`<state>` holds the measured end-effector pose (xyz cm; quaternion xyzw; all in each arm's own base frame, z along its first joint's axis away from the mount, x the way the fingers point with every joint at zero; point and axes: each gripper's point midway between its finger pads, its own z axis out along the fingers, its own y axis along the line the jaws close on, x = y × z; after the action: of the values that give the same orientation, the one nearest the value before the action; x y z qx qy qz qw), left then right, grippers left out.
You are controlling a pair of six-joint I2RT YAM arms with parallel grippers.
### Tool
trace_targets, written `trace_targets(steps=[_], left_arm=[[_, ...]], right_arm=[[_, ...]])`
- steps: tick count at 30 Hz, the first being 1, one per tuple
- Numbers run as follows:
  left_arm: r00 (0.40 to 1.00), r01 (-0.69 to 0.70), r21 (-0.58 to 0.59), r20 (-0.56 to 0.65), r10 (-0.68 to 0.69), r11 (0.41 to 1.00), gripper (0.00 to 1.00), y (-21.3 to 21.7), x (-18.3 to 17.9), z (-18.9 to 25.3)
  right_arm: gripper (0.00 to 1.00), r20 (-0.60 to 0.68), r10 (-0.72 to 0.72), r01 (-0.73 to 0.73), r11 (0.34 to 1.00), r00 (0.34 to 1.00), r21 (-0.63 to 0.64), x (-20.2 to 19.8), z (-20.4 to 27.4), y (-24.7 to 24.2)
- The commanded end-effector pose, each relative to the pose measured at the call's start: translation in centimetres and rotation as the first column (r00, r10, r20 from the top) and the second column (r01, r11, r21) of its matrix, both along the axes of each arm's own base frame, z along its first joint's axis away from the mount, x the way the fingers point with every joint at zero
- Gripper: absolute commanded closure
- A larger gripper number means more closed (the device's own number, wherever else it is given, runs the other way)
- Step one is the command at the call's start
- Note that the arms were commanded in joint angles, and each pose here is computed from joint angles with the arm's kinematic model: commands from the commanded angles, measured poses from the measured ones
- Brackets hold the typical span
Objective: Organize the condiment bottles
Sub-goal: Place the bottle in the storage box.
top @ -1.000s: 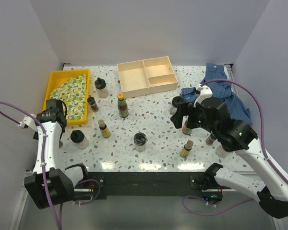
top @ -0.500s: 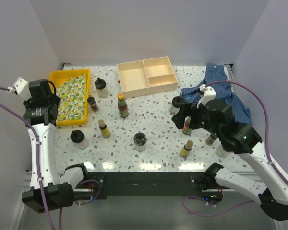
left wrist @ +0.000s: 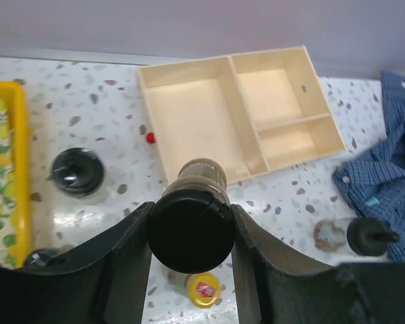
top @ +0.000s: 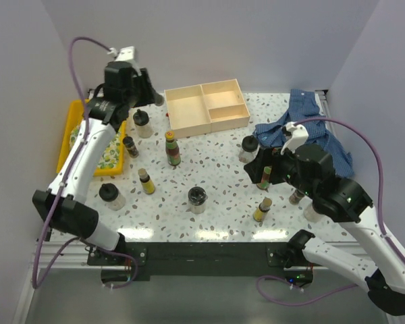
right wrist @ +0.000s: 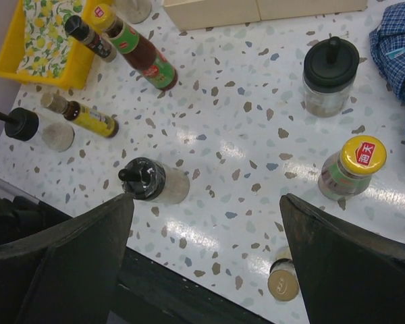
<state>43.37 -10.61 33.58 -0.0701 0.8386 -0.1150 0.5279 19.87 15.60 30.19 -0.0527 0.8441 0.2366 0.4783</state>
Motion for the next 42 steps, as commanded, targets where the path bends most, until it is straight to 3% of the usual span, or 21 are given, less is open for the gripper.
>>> trace_targets(steps=[1,5,14,20,30,42], left_arm=[[0.972,0.202,0.077,0.11,-0.21,0.976,1.0,-7.8,1.1,4.0],[0.952,0.283,0.148,0.077,-0.296,0.948,1.0,-13.9,2.7,1.7],[0.915,0.385,0.178,0.057,-0.4,0.905,1.0,-20.1,6.1,-4.1],[0.91,0.382,0.283,0.05,-0.412,0.88,1.0,-21.5,8.4,-7.7],[0.895,0.402,0.327,0.059,-0.443,0.855,1.0,-23.2,10.8,-9.7],[0.908,0.387,0.385,-0.004,-0.418,0.838,0.92,-22.9,12.2,-13.6]], right_arm=[[0.07,0.068,-0.018,0.017,1.0,0.998,0.008,0.6,1.2,-0.4],[0.07,0.07,-0.017,0.016,1.0,0.997,0.011,0.4,0.9,-0.5],[0.08,0.095,-0.031,0.026,0.998,0.995,0.052,-0.3,0.7,-1.1],[0.08,0.092,-0.032,0.028,0.999,0.995,0.045,0.1,0.4,-0.9],[0.08,0.076,-0.035,0.032,0.999,0.996,0.043,0.3,-0.5,-0.6],[0.07,0.08,-0.019,0.017,1.0,0.997,0.024,0.3,-0.9,-0.6]])
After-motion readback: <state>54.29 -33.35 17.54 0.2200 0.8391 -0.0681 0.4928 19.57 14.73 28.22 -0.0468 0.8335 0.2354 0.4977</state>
